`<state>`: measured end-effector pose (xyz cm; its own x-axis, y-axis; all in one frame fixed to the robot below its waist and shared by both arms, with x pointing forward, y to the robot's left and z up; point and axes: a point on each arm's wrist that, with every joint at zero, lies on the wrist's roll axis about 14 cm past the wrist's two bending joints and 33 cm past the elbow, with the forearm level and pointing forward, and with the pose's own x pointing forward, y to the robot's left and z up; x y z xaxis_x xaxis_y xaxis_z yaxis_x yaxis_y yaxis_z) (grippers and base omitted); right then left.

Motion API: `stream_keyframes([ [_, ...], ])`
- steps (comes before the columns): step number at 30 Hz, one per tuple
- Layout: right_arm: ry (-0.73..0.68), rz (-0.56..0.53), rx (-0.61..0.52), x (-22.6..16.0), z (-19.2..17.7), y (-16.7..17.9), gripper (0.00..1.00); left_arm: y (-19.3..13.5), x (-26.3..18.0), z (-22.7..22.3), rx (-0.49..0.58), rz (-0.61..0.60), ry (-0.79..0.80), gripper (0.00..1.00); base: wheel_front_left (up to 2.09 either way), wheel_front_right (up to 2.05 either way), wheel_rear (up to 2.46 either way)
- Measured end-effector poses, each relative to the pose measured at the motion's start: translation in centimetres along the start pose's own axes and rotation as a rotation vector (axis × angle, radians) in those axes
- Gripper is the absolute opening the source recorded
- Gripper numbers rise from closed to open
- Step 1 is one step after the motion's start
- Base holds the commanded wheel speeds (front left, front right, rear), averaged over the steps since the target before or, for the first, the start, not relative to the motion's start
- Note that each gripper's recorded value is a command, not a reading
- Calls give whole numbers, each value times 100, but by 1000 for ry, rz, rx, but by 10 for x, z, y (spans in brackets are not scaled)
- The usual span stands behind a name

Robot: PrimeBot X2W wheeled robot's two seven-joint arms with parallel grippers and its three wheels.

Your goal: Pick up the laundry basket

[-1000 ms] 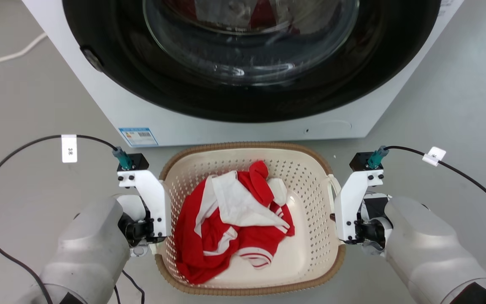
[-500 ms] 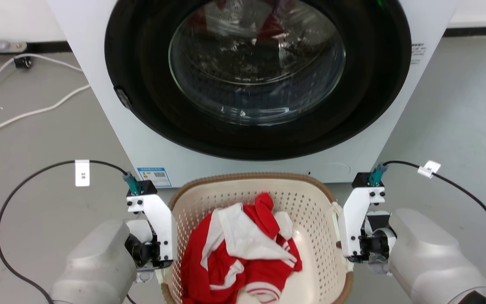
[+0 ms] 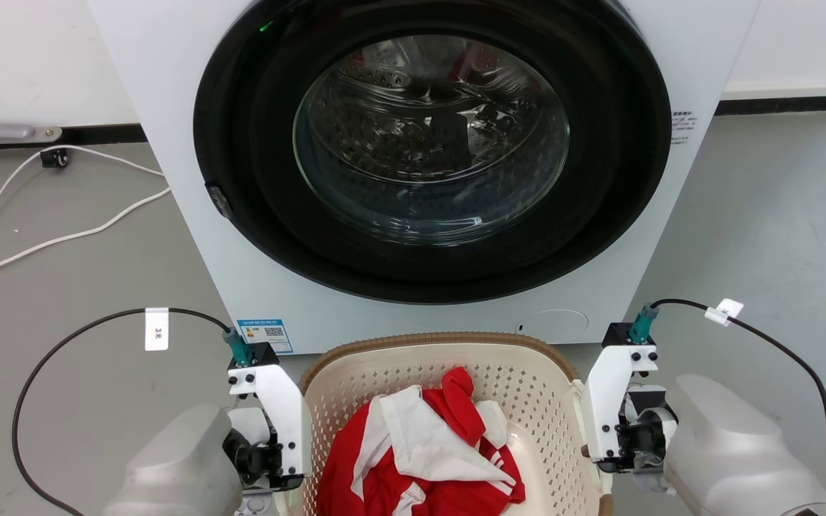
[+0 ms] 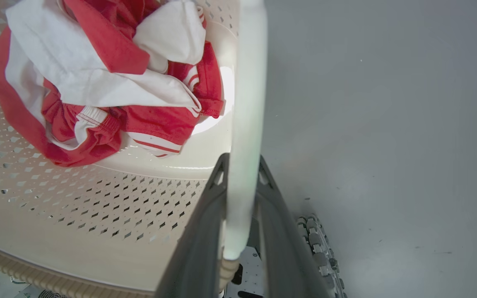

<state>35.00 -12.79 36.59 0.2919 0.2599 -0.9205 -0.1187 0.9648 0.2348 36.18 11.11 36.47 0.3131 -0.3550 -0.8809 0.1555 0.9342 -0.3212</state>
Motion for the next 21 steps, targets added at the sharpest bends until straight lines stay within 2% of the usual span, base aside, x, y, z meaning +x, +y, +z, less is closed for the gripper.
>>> stream_keyframes([
  [21,0,-8,7,0,-3,-4,0,-3,2,0,-1,-5,-10,0,0,0,0],
])
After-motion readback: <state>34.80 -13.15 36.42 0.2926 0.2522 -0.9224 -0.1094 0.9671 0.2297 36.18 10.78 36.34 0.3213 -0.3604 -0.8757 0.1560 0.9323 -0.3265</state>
